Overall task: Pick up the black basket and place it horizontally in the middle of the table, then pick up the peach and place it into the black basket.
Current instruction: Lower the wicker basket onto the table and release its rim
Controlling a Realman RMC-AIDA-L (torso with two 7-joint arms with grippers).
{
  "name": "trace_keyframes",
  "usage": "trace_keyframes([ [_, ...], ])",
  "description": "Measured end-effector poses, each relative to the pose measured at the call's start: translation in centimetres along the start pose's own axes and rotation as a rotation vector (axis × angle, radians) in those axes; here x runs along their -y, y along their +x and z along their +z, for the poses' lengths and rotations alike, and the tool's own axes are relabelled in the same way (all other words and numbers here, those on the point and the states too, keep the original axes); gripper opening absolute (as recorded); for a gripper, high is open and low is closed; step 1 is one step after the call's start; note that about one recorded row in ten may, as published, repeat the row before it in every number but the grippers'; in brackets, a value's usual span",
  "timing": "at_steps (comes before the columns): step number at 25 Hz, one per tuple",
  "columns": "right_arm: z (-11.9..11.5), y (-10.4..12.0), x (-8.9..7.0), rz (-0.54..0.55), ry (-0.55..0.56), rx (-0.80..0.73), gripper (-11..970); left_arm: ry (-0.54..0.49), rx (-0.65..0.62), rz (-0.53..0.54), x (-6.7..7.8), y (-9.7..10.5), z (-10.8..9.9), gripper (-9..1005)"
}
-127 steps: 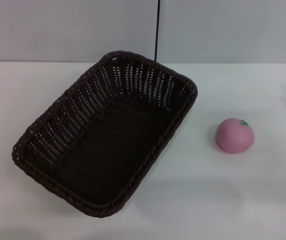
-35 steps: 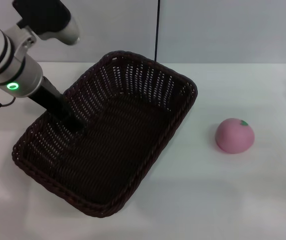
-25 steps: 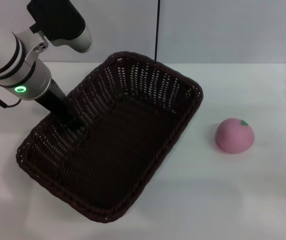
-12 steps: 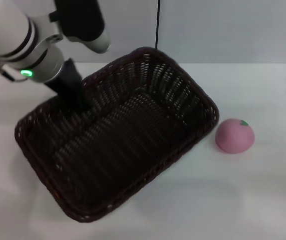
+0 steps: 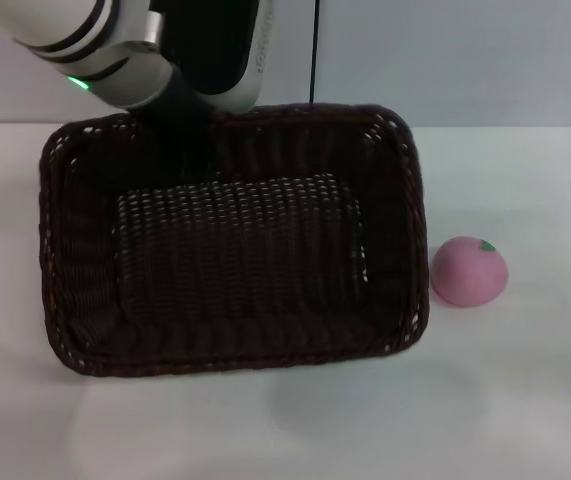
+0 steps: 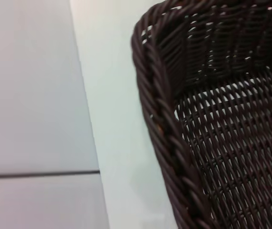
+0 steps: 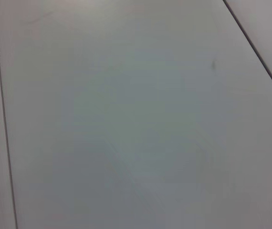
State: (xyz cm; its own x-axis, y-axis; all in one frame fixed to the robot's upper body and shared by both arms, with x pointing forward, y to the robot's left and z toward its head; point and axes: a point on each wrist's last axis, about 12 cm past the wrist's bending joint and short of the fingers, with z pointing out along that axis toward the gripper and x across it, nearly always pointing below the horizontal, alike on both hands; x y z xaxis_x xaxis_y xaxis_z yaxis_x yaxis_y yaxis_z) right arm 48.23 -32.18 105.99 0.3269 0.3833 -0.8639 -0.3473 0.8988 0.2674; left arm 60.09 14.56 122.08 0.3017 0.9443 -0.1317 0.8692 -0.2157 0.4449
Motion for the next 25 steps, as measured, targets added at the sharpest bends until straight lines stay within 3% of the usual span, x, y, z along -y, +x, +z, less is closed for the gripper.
trace_keyframes([
  [9, 0.4, 0.0, 0.0, 0.002, -0.015, -0.001, 719, 0.046, -0.002, 0.039, 0.9, -0.5, 1.2, 200],
  [17, 0.3, 0.0, 0.0, 0.001, -0.013, -0.004, 718, 0.022, -0.010, -0.046, 1.2, -0.5, 1.7, 195],
  [25, 0.3, 0.0, 0.0, 0.000, -0.009, -0.006, 718, 0.052, -0.025, -0.055, 1.9, -1.7, 2.1, 277],
])
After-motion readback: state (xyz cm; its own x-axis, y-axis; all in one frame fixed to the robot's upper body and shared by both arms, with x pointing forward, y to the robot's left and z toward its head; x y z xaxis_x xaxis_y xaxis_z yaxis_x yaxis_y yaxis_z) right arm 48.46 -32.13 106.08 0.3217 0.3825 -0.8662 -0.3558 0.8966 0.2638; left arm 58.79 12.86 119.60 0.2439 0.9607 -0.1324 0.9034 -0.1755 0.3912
